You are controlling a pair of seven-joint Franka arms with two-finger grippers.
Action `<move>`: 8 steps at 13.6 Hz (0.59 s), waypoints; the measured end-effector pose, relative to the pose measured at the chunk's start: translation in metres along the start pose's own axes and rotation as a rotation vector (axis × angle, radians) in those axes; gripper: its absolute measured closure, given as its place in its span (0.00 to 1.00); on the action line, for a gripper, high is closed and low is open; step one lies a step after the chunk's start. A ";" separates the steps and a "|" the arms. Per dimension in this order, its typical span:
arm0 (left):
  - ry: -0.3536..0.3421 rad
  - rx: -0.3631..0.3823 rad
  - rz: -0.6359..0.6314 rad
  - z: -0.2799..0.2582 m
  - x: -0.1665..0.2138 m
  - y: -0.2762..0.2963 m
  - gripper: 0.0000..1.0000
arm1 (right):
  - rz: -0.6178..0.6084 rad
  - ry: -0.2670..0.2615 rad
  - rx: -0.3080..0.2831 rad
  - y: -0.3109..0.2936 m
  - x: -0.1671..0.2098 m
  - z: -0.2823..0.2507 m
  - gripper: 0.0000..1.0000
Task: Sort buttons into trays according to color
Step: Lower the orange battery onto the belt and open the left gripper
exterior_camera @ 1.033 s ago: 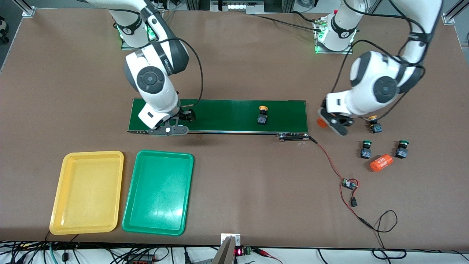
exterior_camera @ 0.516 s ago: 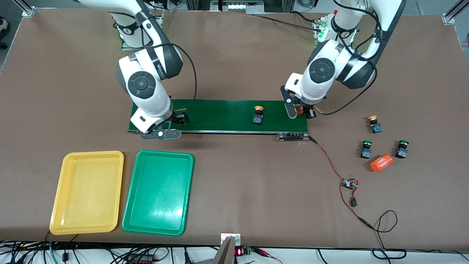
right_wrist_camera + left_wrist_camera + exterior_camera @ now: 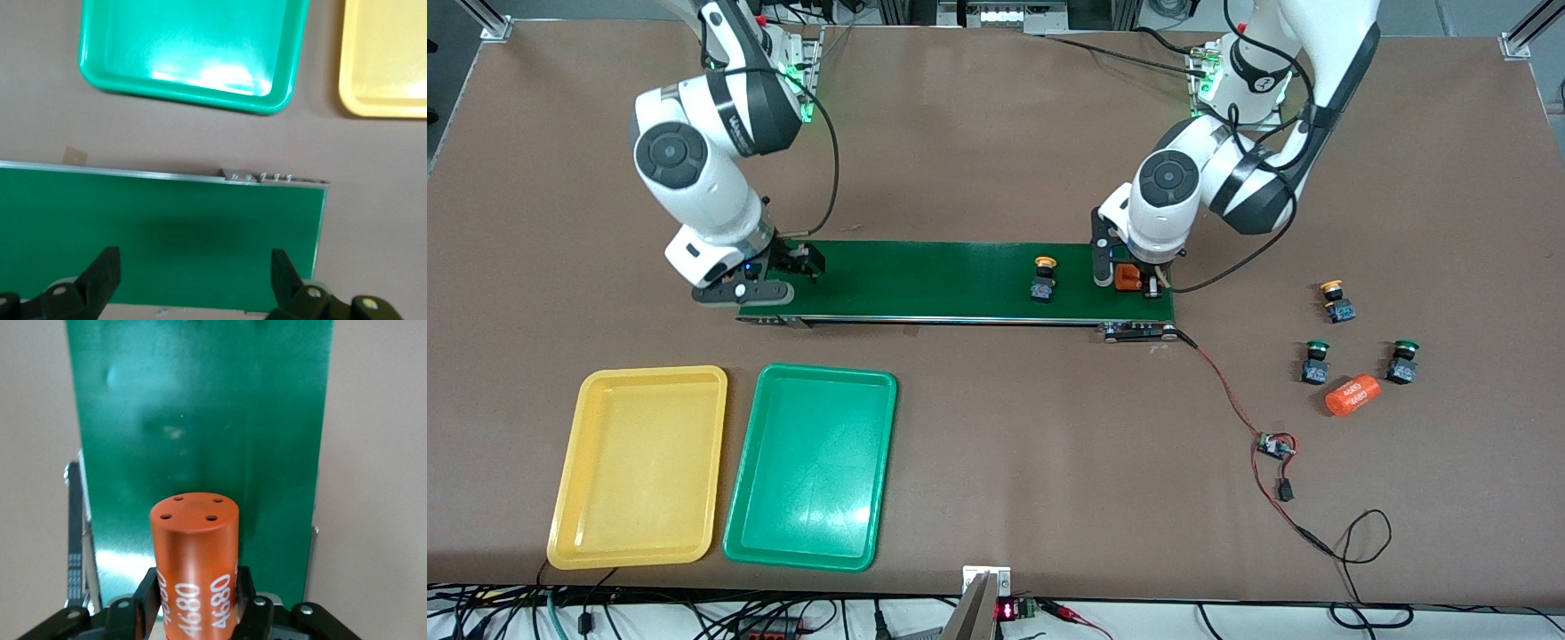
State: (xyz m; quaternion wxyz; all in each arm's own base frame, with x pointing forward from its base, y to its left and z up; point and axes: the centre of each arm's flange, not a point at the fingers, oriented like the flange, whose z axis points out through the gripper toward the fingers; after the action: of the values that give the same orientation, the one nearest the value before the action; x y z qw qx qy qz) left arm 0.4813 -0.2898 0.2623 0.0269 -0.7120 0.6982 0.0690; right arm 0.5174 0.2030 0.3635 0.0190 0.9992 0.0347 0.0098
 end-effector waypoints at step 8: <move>0.036 0.120 -0.140 -0.065 -0.062 -0.045 0.00 | 0.087 0.022 0.030 -0.067 -0.042 0.014 0.00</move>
State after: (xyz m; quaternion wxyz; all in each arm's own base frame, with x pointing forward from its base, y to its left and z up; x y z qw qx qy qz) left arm 0.5296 -0.2364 0.3320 0.0617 -0.7572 0.6501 0.0118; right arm 0.4710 0.2664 0.3461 0.0034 0.9997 -0.0086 0.0213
